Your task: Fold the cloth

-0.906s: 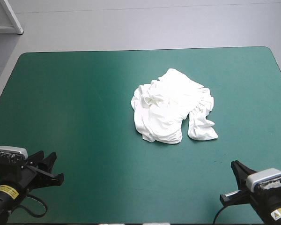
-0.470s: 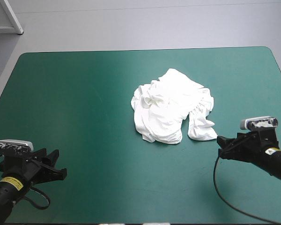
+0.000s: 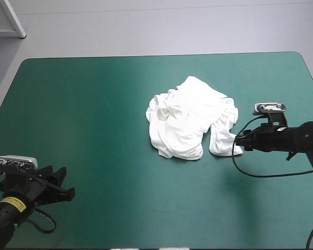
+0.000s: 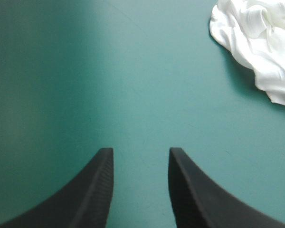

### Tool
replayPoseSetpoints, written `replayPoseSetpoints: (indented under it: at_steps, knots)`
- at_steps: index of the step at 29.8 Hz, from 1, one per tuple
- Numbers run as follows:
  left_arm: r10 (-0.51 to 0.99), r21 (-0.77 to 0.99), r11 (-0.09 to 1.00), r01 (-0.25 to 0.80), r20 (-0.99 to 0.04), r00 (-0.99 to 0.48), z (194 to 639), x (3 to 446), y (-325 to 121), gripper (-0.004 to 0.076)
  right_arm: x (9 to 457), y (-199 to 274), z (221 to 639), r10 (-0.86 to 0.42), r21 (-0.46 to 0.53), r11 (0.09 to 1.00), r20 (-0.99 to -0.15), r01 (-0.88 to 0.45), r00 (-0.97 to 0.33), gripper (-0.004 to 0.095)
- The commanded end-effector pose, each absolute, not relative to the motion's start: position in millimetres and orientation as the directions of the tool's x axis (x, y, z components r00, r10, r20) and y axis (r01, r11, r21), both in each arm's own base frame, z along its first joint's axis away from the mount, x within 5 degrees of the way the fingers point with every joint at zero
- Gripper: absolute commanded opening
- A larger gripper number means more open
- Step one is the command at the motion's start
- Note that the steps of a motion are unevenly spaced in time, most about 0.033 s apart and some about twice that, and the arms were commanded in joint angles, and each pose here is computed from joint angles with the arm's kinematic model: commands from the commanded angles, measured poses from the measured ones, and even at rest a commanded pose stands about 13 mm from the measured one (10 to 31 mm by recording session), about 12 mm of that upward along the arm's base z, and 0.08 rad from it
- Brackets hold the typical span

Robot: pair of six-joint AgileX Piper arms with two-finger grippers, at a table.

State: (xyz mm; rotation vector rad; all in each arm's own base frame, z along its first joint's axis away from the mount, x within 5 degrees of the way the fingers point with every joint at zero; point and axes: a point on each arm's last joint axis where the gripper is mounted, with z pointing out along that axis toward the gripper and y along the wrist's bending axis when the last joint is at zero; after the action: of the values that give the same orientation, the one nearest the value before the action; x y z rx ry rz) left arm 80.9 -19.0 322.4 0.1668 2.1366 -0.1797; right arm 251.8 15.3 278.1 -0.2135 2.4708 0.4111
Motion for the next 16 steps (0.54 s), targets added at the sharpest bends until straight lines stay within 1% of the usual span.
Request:
replayPoseSetpoints:
  at_steps: [1,6,12,13,14,15,16]
  knots:
    - [0.018,-0.086,0.976,0.198,-0.880,-0.474,337,84,-21,0.0291,266,31,280,-0.115,0.177,0.941,-0.633,-0.287,-0.765,0.0566]
    - [0.018,-0.086,0.976,0.198,-0.880,-0.474,337,84,-21,0.0291,280,54,252,-0.223,0.084,0.941,-0.572,-0.327,-0.789,0.0566]
    - [0.018,-0.088,0.976,0.198,-0.877,-0.479,337,84,-21,0.0291,292,57,228,-0.236,0.077,0.944,-0.525,-0.322,-0.817,0.0559]
    - [0.019,-0.088,0.976,0.198,-0.875,-0.483,336,84,-21,0.0291,292,57,226,-0.238,0.080,0.943,-0.514,-0.322,-0.824,0.0546]
    - [0.019,-0.088,0.976,0.198,-0.875,-0.483,336,84,-21,0.0291,293,57,223,-0.240,0.083,0.943,-0.502,-0.323,-0.831,0.0512]
    - [0.019,-0.088,0.976,0.197,-0.874,-0.485,336,84,-21,0.0291,293,57,221,-0.246,0.082,0.942,-0.492,-0.325,-0.835,0.0453]
    - [0.019,-0.088,0.976,0.197,-0.875,-0.484,336,84,-21,0.0291,294,57,219,-0.250,0.079,0.942,-0.487,-0.327,-0.837,0.0374]
